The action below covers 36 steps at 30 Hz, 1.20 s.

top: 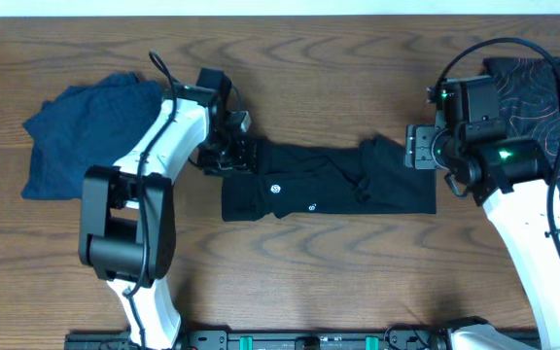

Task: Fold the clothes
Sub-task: 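Release the right gripper and push the folded shirt left with the left gripper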

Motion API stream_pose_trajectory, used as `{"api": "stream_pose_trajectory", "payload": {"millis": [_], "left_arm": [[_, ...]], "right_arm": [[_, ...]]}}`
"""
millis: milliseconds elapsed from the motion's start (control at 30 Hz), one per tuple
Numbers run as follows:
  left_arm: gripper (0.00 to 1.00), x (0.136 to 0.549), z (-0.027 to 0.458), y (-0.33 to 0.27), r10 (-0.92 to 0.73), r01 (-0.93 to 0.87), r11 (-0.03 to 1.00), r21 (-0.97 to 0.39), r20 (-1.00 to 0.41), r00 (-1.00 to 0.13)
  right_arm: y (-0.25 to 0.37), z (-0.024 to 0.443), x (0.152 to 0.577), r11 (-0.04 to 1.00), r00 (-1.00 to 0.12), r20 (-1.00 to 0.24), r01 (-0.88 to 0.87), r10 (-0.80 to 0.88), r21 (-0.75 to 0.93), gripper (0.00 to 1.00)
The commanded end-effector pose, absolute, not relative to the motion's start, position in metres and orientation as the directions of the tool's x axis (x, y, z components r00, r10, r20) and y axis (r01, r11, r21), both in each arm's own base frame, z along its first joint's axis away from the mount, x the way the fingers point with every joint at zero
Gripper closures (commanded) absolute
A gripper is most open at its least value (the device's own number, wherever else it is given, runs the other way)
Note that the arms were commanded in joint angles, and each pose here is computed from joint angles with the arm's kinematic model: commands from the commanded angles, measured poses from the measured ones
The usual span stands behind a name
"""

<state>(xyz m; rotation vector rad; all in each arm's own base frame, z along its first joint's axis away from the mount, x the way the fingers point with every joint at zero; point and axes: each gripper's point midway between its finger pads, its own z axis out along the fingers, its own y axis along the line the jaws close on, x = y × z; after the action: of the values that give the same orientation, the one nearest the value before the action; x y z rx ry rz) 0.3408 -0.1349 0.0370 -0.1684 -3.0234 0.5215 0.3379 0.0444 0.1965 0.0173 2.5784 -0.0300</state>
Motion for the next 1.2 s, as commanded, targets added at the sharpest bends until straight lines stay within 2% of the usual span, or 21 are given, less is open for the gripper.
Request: {"api": "stream_pose_trajectory", "payload": {"millis": [0,233,300,400,433,600,767,1033,1167], "left_arm": [[0.41,0.333,0.026,-0.152,0.172,0.134,0.911,-0.391,0.064,-0.983],[0.42,0.322,-0.005,-0.173,0.233,0.172,0.905,-0.388,0.115,-0.966],[0.57,0.318,-0.011,-0.177,0.245,0.179,0.905,-0.386,0.128,-0.961],[0.91,0.317,-0.012,-0.176,0.246,0.178,0.907,-0.382,0.135,-0.960],[0.94,0.317,-0.012,-0.174,0.242,0.175,0.910,-0.376,0.138,-0.961],[0.94,0.318,-0.007,-0.131,0.178,0.141,0.969,-0.204,0.175,-0.968],[0.94,0.324,0.028,-0.079,0.081,0.077,0.997,-0.032,0.172,-0.982],[0.94,0.343,0.124,-0.048,-0.033,-0.033,0.998,-0.052,-0.002,-0.999],[0.94,0.347,0.169,-0.087,-0.016,0.006,0.979,-0.204,-0.108,-0.994]], "right_arm": [[0.039,0.194,0.339,0.999,-0.851,-0.525,0.047,0.027,-0.024,0.27],[0.039,0.194,0.339,0.998,-0.849,-0.526,0.063,0.046,-0.014,0.27],[0.039,0.194,0.339,0.998,-0.850,-0.525,0.063,0.046,-0.015,0.27],[0.039,0.193,0.338,0.998,-0.851,-0.524,0.063,0.045,-0.015,0.27],[0.039,0.193,0.338,0.998,-0.852,-0.522,0.063,0.046,-0.015,0.28],[0.038,0.193,0.337,0.998,-0.854,-0.519,0.064,0.046,-0.017,0.28],[0.028,0.192,0.337,0.991,-0.848,-0.519,0.135,0.107,-0.016,0.29],[0.012,0.189,0.333,0.983,-0.855,-0.498,0.180,0.144,-0.023,0.28],[0.011,0.185,0.330,0.983,-0.865,-0.480,0.181,0.144,-0.030,0.28]]}}
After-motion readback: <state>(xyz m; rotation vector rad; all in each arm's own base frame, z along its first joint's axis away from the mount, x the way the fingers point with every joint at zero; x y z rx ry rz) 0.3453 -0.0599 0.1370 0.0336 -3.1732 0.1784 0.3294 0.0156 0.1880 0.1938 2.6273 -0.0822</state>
